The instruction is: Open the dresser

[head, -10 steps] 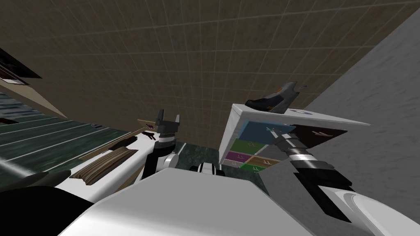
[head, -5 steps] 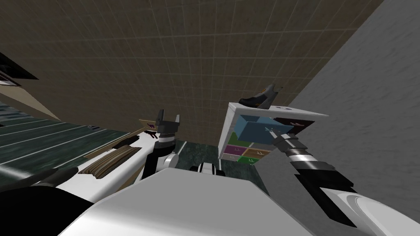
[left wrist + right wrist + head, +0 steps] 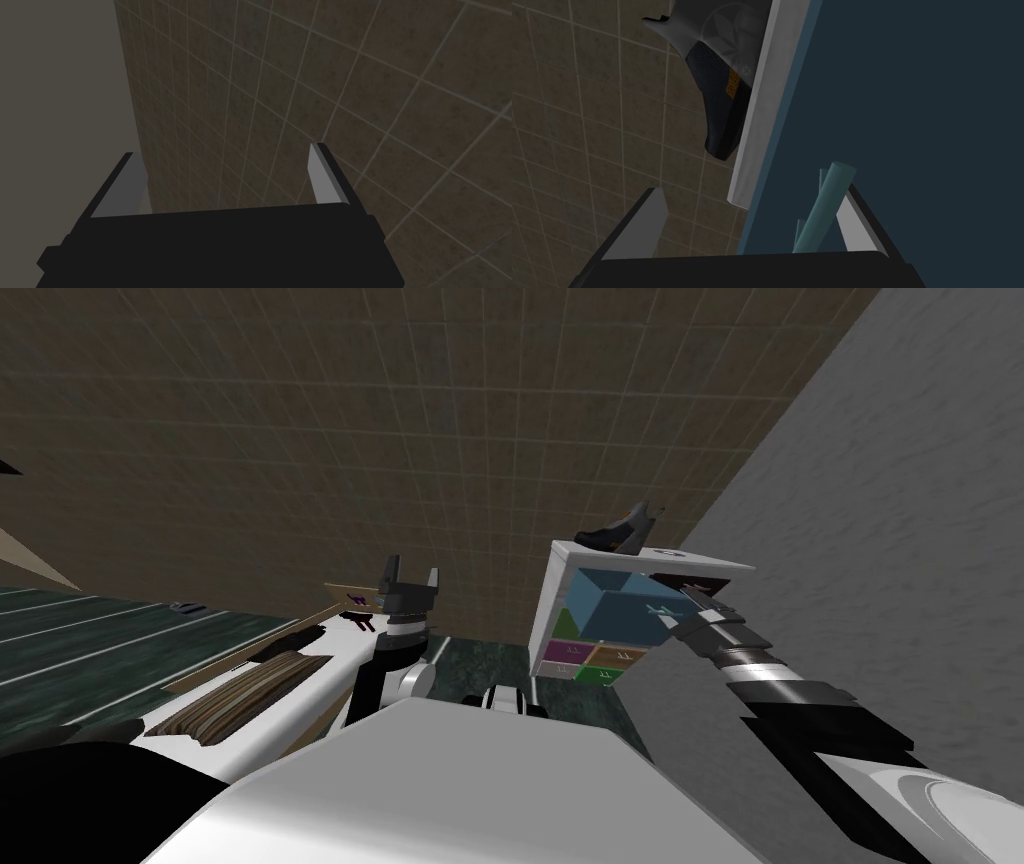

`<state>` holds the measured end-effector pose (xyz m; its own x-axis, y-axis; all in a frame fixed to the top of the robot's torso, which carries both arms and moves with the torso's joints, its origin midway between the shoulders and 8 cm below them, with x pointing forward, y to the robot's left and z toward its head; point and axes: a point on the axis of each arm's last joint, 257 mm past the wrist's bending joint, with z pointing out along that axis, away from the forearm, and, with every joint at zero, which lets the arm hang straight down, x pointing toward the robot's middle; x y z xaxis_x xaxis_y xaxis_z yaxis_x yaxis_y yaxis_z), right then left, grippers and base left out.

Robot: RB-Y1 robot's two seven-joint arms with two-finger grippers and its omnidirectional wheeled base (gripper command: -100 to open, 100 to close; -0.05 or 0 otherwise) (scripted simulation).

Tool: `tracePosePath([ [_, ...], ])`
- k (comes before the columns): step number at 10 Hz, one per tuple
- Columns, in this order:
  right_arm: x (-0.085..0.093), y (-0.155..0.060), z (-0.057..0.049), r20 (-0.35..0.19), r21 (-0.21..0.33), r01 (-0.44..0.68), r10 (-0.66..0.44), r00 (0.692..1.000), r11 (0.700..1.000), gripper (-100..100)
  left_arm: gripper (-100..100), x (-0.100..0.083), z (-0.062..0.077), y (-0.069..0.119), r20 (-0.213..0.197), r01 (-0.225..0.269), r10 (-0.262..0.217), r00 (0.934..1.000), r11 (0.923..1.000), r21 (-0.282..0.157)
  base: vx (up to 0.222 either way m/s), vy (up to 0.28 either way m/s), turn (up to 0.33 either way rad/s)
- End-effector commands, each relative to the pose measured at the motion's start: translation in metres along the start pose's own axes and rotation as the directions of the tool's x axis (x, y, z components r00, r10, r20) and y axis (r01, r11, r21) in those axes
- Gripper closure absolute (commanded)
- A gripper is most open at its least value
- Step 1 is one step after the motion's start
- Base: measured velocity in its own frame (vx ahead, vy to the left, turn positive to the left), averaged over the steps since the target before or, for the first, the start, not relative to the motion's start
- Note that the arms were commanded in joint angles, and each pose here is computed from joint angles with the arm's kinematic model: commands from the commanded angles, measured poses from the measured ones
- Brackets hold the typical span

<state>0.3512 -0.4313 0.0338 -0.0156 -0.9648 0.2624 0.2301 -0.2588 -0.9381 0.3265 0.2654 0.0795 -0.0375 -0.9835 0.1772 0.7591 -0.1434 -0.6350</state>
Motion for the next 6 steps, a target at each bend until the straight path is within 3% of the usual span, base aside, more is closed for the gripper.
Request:
tracePosePath([
  [1, 0.002, -0.017, 0.001, 0.02, 0.008, -0.011, 0.011, 1.0, 1.0, -100, 0, 0.0, 0.0, 0.0, 0.0, 0.0, 0.0, 1.0, 1.0, 0.0, 0.055, 0.015, -0.046],
  [3, 0.001, -0.027, 0.002, 0.036, 0.011, -0.017, 0.017, 0.999, 1.0, -100, 0, 0.0, 0.0, 0.0, 0.0, 0.0, 0.0, 1.0, 1.0, 0.0, 0.04, 0.014, -0.062],
  [4, -0.002, -0.019, -0.001, 0.038, -0.003, -0.023, 0.023, 0.999, 1.0, -100, 0, 0.0, 0.0, 0.0, 0.0, 0.0, 0.0, 1.0, 1.0, 0.0, 0.022, 0.007, -0.01],
  [5, -0.002, -0.018, -0.001, 0.04, -0.007, -0.027, 0.027, 0.999, 1.0, 0, 0, 0.0, 0.0, 0.0, 0.0, 0.0, 0.0, 1.0, 1.0, 0.0, 0.008, -0.001, 0.003],
  [6, -0.002, -0.016, -0.001, 0.039, -0.012, -0.029, 0.029, 0.999, 1.0, 0, 0, 0.0, 0.0, 0.0, 0.0, 0.0, 0.0, 1.0, 1.0, 0.0, 0.0, 0.0, 0.0],
])
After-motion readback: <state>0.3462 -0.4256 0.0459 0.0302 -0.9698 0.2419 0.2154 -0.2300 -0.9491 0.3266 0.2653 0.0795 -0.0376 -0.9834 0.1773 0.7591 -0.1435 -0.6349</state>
